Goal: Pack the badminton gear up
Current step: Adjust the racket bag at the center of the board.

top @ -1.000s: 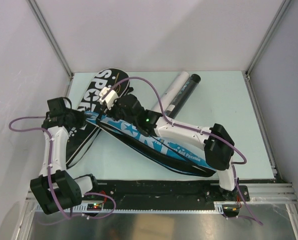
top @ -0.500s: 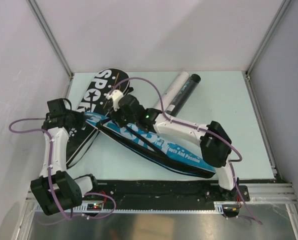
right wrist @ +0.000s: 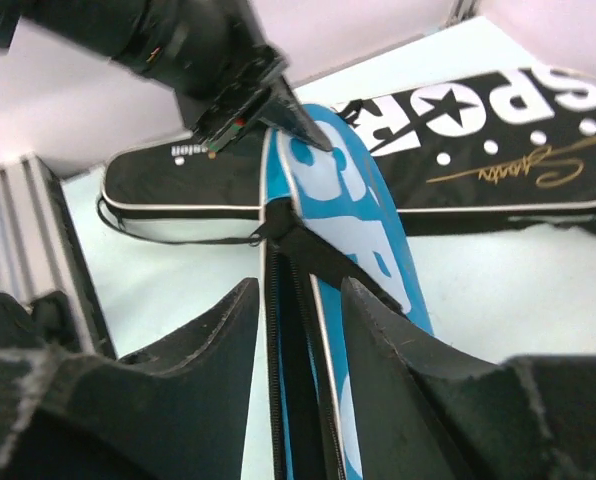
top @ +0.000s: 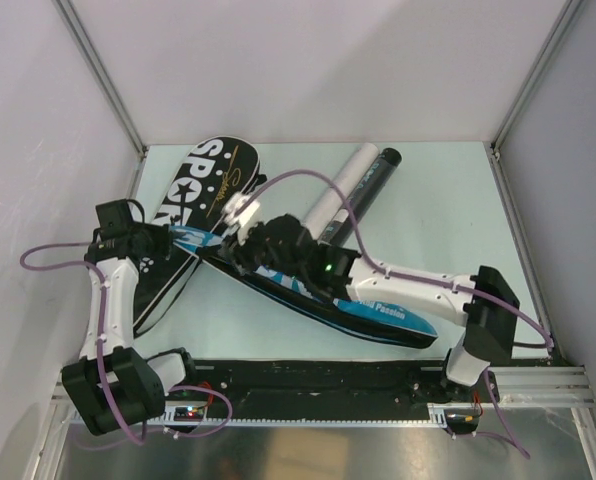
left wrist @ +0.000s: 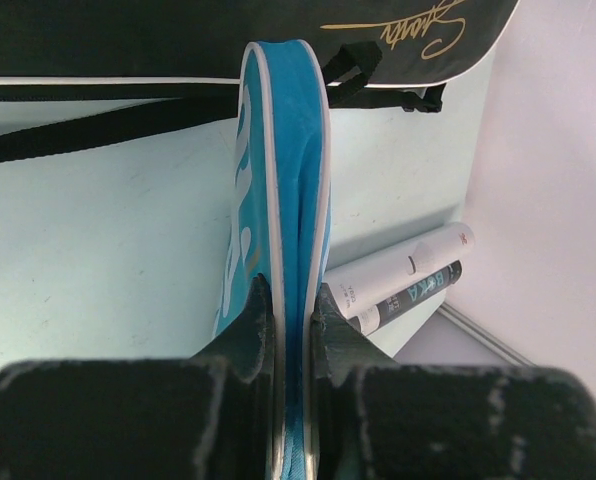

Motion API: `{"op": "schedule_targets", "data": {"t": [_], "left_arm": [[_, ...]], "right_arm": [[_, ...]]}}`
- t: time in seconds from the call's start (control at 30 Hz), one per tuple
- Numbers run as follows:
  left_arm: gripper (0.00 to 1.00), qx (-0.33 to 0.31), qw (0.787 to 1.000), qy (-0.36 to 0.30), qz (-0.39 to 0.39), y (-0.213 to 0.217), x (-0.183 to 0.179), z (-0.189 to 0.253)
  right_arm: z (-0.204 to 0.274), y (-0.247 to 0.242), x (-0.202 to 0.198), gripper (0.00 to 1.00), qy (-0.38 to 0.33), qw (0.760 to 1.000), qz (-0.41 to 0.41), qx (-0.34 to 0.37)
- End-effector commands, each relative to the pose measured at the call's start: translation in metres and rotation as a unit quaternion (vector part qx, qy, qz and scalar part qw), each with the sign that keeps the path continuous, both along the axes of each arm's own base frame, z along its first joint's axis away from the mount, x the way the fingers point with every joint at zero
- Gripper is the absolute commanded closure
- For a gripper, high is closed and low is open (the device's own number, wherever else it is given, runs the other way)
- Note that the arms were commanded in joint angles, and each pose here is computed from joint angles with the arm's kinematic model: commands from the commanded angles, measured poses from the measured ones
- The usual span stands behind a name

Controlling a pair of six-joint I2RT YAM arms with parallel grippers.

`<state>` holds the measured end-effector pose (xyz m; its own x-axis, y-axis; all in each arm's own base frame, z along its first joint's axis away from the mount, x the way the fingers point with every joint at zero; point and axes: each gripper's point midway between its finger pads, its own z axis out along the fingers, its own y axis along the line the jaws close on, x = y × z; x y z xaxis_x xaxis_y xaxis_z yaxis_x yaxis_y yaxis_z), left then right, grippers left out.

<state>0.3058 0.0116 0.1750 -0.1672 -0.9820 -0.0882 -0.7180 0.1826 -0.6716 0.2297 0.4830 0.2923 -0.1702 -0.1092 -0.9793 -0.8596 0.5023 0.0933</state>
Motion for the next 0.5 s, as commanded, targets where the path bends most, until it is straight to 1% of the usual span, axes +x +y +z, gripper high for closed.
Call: {"op": "schedule_targets", "data": {"t": [0.0,0.03,0.1,0.13,0.17,0.2,0.23,0.27,0.3,0.37,0.4,0.47], "left_arm": [[1.00,-0.045,0.999,0.005,0.023,-0.009,-0.009,0.006],[1.00,-0.045,0.999,0.004,0.025,-0.009,-0.009,0.007],[1.00,-0.042,0.999,0.000,0.028,-0.006,-0.009,0.008],[1.00,-0.042,0.999,0.000,0.028,-0.006,-0.009,0.009],[1.00,-0.044,0.999,-0.001,0.025,-0.007,-0.009,0.010],[1.00,-0.049,0.999,0.000,0.024,-0.008,-0.009,0.009],[1.00,-0.053,0.998,0.000,0.020,-0.010,-0.009,0.009],[1.00,-0.056,0.998,0.001,0.017,-0.011,-0.009,0.009],[1.00,-0.059,0.998,0.001,0.014,-0.012,-0.009,0.009],[1.00,-0.062,0.998,0.001,0.012,-0.013,-0.008,0.009],[1.00,-0.062,0.998,-0.001,0.012,-0.013,-0.008,0.011],[1.00,-0.061,0.998,-0.003,0.012,-0.013,-0.008,0.013]], "right_arm": [[0.006,0.014,0.009,0.56,-0.158,0.985,-0.021,-0.059],[0.007,0.019,0.006,0.56,-0.168,0.984,-0.014,-0.064],[0.003,0.024,0.005,0.56,-0.213,0.974,-0.008,-0.074],[0.006,0.026,0.005,0.56,-0.251,0.965,-0.006,-0.076],[-0.002,0.028,0.002,0.56,-0.279,0.956,0.001,-0.086],[0.001,0.029,0.003,0.56,-0.323,0.943,0.001,-0.085],[-0.007,0.029,0.002,0.57,-0.355,0.930,0.009,-0.093],[-0.003,0.028,0.002,0.58,-0.402,0.911,0.009,-0.091],[-0.008,0.028,0.002,0.59,-0.440,0.893,0.018,-0.094],[-0.010,0.028,-0.003,0.60,-0.521,0.848,0.032,-0.097],[-0.004,0.028,-0.007,0.60,-0.563,0.821,0.031,-0.090],[-0.001,0.031,-0.015,0.59,-0.618,0.781,0.031,-0.080]]}}
